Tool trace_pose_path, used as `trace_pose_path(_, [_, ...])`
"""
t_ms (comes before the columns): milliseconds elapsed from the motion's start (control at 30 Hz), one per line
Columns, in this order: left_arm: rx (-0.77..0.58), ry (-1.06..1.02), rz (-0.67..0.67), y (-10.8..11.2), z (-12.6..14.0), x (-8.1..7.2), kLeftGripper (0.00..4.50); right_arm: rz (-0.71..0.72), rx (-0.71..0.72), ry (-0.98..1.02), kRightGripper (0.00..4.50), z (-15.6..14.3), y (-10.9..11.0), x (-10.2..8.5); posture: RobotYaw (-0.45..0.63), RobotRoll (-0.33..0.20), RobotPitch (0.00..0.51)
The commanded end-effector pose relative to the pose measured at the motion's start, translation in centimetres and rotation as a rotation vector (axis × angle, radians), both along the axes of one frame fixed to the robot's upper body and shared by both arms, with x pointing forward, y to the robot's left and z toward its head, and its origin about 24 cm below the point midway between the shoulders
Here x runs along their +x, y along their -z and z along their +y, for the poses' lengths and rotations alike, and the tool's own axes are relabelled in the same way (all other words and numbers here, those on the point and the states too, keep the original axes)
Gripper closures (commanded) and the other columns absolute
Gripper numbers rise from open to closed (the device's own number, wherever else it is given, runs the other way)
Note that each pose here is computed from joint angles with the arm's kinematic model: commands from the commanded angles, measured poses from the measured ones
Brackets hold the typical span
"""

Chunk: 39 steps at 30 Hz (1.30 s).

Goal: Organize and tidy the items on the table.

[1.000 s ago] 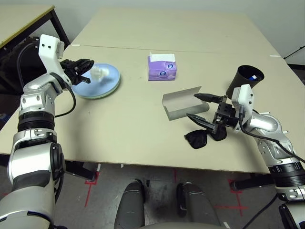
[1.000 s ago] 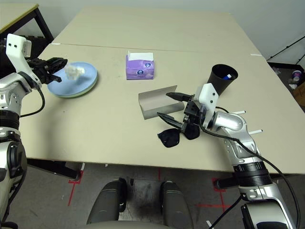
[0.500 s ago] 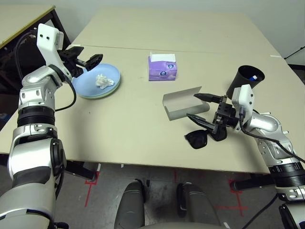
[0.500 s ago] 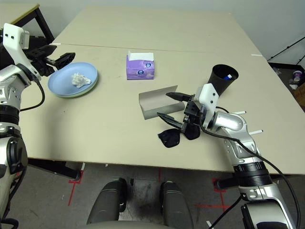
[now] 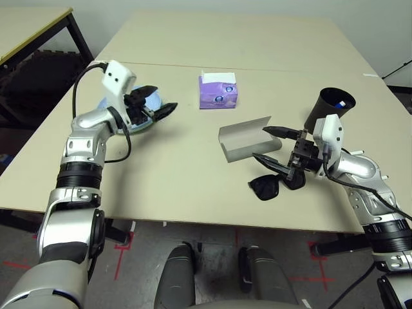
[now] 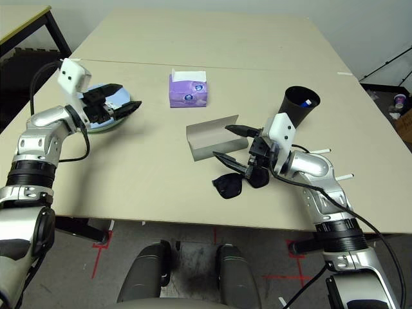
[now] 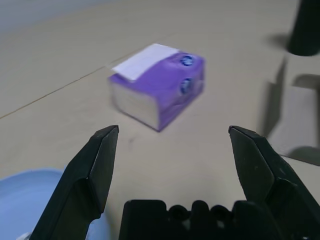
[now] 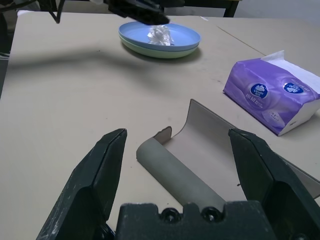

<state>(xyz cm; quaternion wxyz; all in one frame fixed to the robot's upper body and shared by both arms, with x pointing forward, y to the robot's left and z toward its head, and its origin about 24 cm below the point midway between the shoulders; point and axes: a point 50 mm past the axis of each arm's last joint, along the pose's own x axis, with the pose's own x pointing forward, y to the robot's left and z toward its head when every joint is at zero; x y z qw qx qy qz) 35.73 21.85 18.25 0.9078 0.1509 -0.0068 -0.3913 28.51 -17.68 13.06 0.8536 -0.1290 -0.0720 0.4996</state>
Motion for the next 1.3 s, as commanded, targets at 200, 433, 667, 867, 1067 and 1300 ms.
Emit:
trace_pose_path(200, [0.011, 0.241, 0.054, 1.0, -1.3, -2.0, 0.02, 0.01, -0.029, 0.022, 0.0, -1.2, 0.1, 0.0, 0.01, 0.0, 0.139])
trace_pose_path(433, [-0.021, 0.341, 0.062, 0.7, -1.7, -3.3, 0.02, 0.026, -0.065, -0.002, 0.0, -1.5, -0.4, 0.2, 0.01, 0.0, 0.171])
trace_pose_path(667, [-0.025, 0.382, 0.06, 2.2, -2.9, -4.3, 0.02, 0.059, -0.148, -0.009, 0.0, -1.2, -2.9, 1.4, 0.02, 0.0, 0.203])
trace_pose_path(867, [-0.032, 0.388, 0.064, 3.1, -3.6, -5.4, 0.02, 0.047, -0.206, -0.059, 0.0, -0.1, -5.0, 0.2, 0.02, 0.0, 0.209])
trace_pose_path(1067, [-0.028, 0.392, 0.07, 3.7, -3.8, -5.9, 0.02, 0.006, -0.431, -0.07, 0.0, -0.1, -6.9, -0.9, 0.0, 0.0, 0.212])
trace_pose_path(1300, [-0.018, 0.41, 0.073, 3.8, -4.1, -5.9, 0.02, -0.055, -0.783, -0.134, 0.0, -0.8, -7.5, -1.1, -0.01, 0.0, 0.222])
